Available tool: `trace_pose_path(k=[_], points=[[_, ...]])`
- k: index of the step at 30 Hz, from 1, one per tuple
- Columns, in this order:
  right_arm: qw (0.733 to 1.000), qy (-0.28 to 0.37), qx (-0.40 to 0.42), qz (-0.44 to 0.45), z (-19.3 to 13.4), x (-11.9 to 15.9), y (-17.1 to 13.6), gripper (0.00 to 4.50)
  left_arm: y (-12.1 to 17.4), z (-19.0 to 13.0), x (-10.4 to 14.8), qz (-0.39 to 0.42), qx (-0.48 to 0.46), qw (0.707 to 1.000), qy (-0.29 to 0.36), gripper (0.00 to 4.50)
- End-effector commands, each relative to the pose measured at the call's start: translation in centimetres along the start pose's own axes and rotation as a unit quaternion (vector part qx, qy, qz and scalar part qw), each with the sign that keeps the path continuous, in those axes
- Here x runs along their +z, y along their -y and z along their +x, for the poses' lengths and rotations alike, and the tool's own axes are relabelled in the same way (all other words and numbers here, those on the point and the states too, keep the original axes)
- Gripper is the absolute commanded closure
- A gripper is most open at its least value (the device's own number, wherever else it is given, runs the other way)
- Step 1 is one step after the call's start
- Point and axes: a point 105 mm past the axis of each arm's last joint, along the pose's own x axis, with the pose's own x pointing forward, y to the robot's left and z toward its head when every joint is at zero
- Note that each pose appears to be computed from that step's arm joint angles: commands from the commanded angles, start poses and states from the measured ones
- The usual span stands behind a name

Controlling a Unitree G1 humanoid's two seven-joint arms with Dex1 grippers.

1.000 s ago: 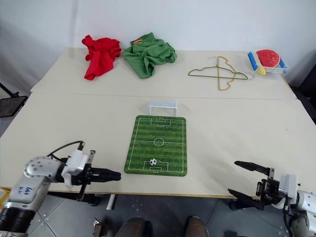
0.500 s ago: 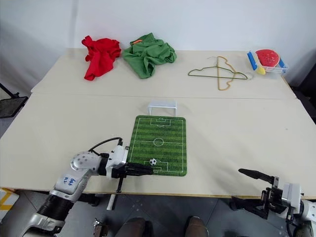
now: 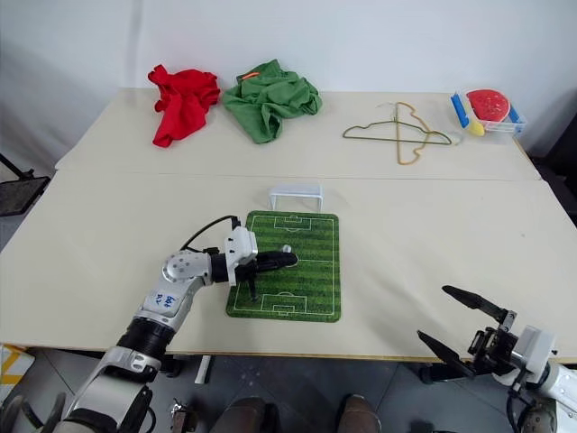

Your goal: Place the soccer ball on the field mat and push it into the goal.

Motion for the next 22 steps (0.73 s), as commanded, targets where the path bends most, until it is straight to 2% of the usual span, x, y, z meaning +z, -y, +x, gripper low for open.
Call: trace_pose_path(k=[1, 4, 11, 15, 18, 22], points=[[0.999, 0.018, -0.04, -0.022, 2.3, 1.4, 0.8, 0.0, -0.7, -2.1, 2.9, 0.02, -0.009, 0.997, 0.072, 4.47], [0.999, 0.018, -0.04, -0.02, 2.9, 1.9, 0.7, 0.0, -1.1, -5.4, 3.5, 0.029, -0.012, 0.997, 0.064, 4.47], [1.0, 0.015, -0.006, -0.01, 3.8, 2.5, 1.1, 0.0, -2.7, -15.0, 3.6, 0.03, 0.058, 0.997, -0.038, 4.47], [0.999, 0.011, 0.034, -0.002, 4.2, 2.8, 1.0, 0.0, -1.9, -19.3, 2.5, 0.037, 0.102, 0.989, -0.102, 4.47], [0.993, -0.009, 0.114, 0.023, 4.1, 3.2, 0.0, 0.0, 0.0, -22.8, 1.7, 0.028, 0.142, 0.978, -0.149, 4.47], [0.989, -0.028, 0.145, 0.025, 3.9, 3.2, 0.3, 0.0, 1.6, -26.5, 0.1, 0.005, 0.204, 0.962, -0.181, 4.47]])
